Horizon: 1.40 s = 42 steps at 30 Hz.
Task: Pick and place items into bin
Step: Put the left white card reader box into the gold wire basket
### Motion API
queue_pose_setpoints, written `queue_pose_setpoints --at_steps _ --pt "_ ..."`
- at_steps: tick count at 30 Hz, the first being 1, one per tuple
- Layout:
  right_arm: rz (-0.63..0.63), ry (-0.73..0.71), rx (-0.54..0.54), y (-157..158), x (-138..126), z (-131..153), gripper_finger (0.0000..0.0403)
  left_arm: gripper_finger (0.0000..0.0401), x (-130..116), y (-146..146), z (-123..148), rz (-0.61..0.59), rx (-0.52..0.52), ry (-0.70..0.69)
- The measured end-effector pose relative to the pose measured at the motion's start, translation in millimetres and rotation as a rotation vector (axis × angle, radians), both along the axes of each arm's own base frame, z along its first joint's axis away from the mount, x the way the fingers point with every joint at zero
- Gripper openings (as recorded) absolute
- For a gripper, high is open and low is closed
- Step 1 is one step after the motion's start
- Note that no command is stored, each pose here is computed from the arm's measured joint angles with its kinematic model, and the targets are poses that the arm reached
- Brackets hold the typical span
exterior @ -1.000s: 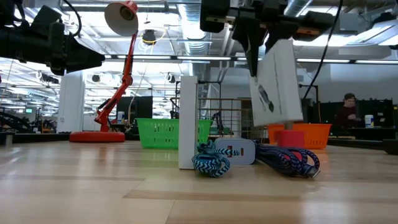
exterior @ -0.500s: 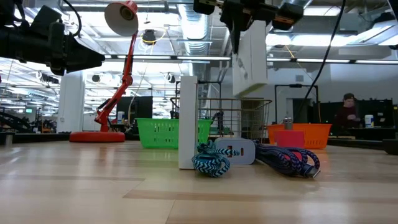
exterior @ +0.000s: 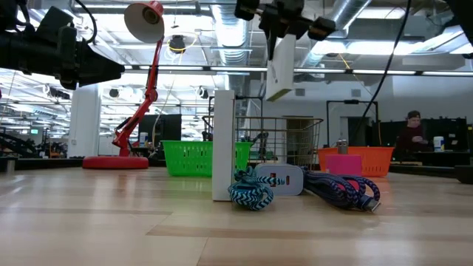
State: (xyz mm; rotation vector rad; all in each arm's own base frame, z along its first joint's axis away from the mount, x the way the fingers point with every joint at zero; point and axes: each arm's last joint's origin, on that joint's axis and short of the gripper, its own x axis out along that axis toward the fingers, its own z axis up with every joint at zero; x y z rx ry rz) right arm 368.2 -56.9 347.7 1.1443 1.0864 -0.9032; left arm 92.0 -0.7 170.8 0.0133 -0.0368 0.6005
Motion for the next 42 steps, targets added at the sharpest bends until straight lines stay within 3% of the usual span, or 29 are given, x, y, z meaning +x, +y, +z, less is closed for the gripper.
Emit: queue_pose_setpoints --at_steps 12,24,30,42 --pt "0.002 -0.06 -0.058 -88.9 -21.0 6.7 0.0064 0.0217 0.0 0.0 0.1 0.0 0.0 0.0" --pt "-0.022 -0.146 -0.087 -143.5 -41.0 9.5 0.0064 0.0217 0.0 0.0 0.0 0.0 0.0 0.0" --pt "-0.031 -0.166 -0.114 -159.9 -48.8 10.6 0.0064 0.0217 0.0 0.0 0.0 0.0 0.0 0.0" --pt "-0.021 -0.201 -0.125 -160.3 -45.4 12.0 0.0064 0.0217 0.0 0.0 0.1 0.0 0.0 0.0"
